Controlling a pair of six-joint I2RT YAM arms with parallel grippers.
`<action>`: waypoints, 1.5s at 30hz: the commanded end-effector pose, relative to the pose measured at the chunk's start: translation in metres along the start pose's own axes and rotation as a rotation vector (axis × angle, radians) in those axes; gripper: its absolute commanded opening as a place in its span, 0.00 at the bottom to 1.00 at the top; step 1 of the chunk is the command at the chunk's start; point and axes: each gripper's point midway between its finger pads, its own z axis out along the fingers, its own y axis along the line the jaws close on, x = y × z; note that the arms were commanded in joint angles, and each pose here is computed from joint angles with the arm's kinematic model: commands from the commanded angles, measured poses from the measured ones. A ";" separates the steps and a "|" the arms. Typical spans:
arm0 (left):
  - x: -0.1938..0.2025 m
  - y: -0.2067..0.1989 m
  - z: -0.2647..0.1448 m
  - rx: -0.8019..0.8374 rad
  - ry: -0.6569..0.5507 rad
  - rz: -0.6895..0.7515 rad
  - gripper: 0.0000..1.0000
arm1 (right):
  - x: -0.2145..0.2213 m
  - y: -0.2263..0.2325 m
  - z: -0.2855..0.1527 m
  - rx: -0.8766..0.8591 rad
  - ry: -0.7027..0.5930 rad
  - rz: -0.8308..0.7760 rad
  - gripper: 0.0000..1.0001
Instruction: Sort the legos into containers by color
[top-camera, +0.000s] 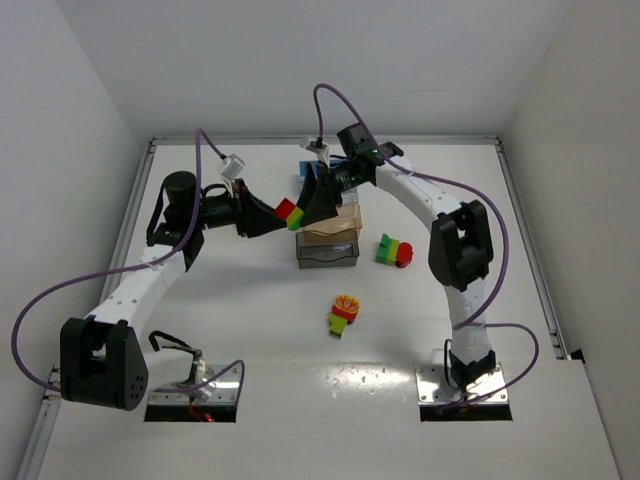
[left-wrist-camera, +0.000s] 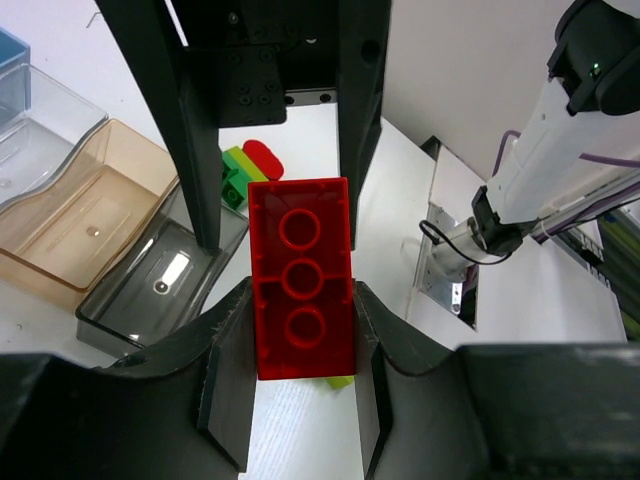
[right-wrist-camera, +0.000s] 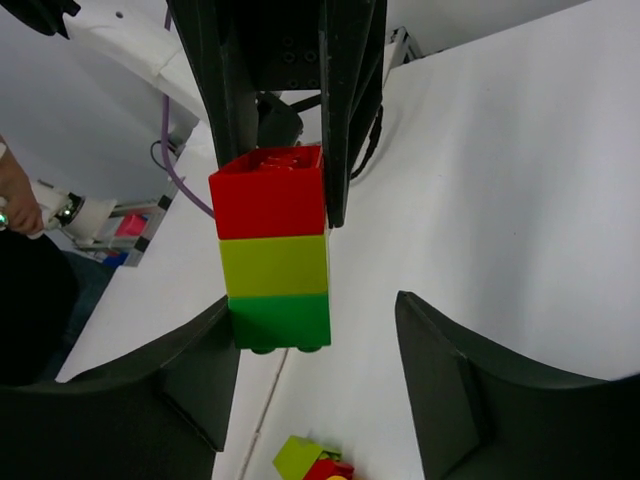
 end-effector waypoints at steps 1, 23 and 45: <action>-0.006 -0.003 -0.001 0.021 -0.021 0.057 0.01 | -0.025 0.032 0.004 -0.076 -0.027 -0.084 0.61; -0.019 0.004 0.002 -0.016 -0.057 0.032 0.48 | -0.021 0.035 0.004 -0.075 -0.033 -0.053 0.02; -0.036 0.000 0.003 0.015 -0.095 0.036 0.47 | -0.018 0.032 0.005 -0.076 -0.033 -0.037 0.02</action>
